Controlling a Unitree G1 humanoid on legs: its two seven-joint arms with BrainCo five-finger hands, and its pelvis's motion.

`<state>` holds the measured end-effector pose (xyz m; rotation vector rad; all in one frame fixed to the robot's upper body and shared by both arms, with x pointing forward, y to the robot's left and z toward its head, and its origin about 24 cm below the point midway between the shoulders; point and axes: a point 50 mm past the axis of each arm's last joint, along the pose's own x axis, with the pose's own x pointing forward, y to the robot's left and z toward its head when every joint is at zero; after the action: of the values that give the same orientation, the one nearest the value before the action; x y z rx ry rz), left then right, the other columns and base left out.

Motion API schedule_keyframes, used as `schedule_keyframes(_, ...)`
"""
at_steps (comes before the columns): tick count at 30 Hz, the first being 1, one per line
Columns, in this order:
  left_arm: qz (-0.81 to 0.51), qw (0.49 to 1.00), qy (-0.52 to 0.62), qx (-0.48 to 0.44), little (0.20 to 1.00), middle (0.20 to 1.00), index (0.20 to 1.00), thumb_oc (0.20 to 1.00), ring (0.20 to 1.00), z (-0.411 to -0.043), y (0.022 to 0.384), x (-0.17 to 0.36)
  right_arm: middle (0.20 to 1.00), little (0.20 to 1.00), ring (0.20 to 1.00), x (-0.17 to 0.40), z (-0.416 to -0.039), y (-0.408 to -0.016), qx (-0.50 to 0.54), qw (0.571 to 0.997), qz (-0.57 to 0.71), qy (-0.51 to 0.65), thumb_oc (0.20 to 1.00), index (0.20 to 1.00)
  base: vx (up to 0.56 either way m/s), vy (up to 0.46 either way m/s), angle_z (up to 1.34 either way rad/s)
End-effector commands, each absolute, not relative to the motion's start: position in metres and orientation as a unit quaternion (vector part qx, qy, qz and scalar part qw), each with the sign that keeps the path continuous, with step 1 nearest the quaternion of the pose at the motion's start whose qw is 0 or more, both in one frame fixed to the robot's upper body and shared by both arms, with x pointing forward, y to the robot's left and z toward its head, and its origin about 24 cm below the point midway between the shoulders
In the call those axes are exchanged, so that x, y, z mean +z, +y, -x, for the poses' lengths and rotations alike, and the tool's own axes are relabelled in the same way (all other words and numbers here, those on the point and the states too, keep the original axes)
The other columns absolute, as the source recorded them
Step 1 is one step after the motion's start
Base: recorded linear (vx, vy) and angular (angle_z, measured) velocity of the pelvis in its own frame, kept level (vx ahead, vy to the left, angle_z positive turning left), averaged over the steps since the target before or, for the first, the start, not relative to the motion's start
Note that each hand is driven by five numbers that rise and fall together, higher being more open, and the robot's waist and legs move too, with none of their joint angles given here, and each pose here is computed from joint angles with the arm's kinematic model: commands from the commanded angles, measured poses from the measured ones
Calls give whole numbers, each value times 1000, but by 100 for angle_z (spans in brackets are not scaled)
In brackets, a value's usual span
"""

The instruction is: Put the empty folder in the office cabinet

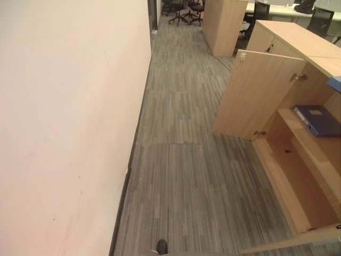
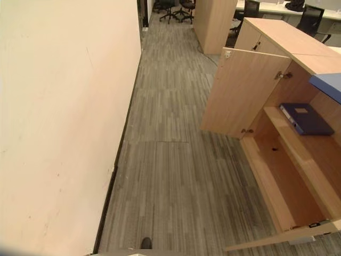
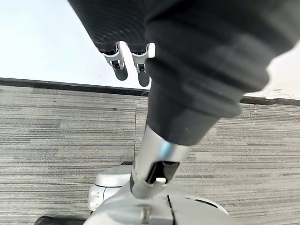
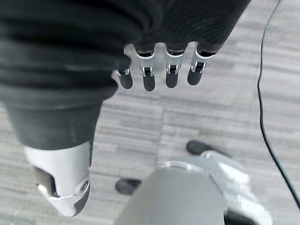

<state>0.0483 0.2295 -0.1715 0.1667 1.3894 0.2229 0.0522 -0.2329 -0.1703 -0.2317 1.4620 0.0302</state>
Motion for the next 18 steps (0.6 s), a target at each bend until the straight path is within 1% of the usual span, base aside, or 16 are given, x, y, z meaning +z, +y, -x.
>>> schedule_keyframes(1,-99,752,643,104,1000,1000,1000,1000,1000,-41,241,-170,1000,1000,1000,-166,-66,-242,31,748,136,648,1000,1000,183,297,14)
schedule_keyframes(3,-112,749,646,100,1000,1000,1000,1000,1000,-41,245,-168,1000,1000,1000,-165,-78,-237,39,761,142,632,1000,1000,269,217,24)
schedule_keyframes(4,-117,749,644,99,1000,1000,1000,1000,1000,-43,248,-168,1000,1000,1000,-164,-91,-230,48,777,142,612,1000,1000,351,81,16)
schedule_keyframes(6,-117,750,643,99,1000,1000,1000,1000,1000,-43,247,-168,1000,1000,1000,-162,-98,-229,54,783,147,603,1000,1000,179,-12,11)
schedule_keyframes(7,-117,750,643,99,1000,1000,1000,1000,1000,-43,247,-168,1000,1000,1000,-162,-98,-229,54,783,147,603,1000,1000,120,-125,23)
schedule_keyframes(8,-118,750,643,97,1000,1000,1000,1000,1000,-43,248,-168,1000,1000,1000,-159,-112,-228,64,793,157,585,1000,1000,116,-168,16)
schedule_keyframes(11,-126,748,647,82,1000,1000,1000,1000,1000,-42,245,-169,1000,1000,1000,-154,-128,-225,76,800,169,570,1000,1000,198,-217,1)
schedule_keyframes(14,-126,746,649,75,1000,1000,1000,1000,1000,-41,244,-169,1000,1000,1000,-153,-130,-229,66,801,165,571,1000,1000,281,-178,1)
schedule_keyframes(18,-129,740,656,67,1000,1000,1000,1000,1000,-36,241,-170,1000,1000,1000,-159,-103,-240,54,771,175,610,1000,1000,371,-269,49)
